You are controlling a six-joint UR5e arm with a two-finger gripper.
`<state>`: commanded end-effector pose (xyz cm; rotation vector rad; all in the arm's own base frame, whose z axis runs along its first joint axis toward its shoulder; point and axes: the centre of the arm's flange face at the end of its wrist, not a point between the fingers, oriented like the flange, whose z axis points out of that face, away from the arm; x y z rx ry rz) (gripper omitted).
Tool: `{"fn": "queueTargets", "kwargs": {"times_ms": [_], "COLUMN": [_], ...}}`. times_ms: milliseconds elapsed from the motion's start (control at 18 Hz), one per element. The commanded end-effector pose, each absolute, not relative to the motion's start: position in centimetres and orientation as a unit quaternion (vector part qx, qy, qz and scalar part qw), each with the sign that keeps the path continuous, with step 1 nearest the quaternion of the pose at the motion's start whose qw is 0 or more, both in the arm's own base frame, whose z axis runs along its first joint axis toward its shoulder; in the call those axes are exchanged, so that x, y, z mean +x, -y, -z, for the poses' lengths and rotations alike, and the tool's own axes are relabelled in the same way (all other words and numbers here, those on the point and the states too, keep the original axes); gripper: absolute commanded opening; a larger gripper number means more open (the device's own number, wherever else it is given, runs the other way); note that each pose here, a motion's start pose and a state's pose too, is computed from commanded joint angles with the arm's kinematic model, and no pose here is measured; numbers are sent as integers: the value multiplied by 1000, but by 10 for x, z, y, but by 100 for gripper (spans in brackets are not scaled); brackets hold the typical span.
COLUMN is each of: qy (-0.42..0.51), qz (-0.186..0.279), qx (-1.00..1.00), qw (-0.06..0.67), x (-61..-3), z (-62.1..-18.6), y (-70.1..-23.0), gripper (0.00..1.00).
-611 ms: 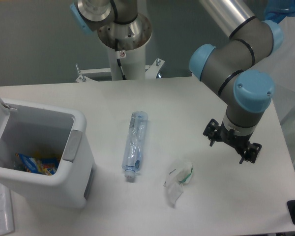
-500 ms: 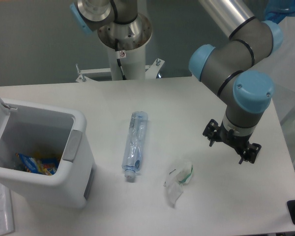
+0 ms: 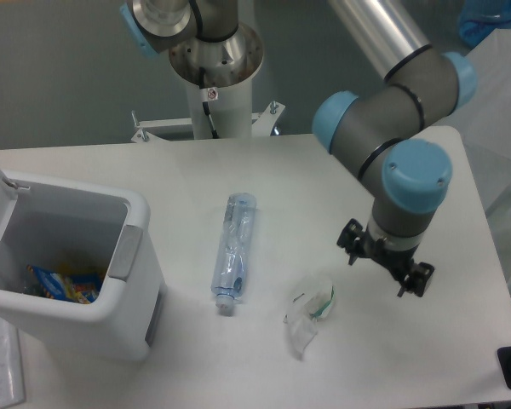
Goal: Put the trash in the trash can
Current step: 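Move the gripper down over the crumpled clear plastic bag, then close the gripper on the plastic bag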
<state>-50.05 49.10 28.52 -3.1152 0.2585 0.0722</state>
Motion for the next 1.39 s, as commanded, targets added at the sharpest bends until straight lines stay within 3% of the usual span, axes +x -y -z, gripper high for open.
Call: {"fn": "queueTargets", "kwargs": {"times_ms": [389,889,944,1000,1111,1167,1389], "qy": [-57,-58,-61,-61,-61,-60,-53], "qz": [-51,-18,-14,-12,-9,-11,-16], "qx": [-997,-998,-998,-998,-998,-998,-998], "qw": [31,16,13,11,14,17,21], "x": [-463,-449,-446,-445,-444,-445,-449], "z": [-259,-224,-221,-221,-219,-221,-226], "y": [-517,-510,-508,-507,-507,-507,-507], "gripper": [100,100,90,50,7,0,0]}}
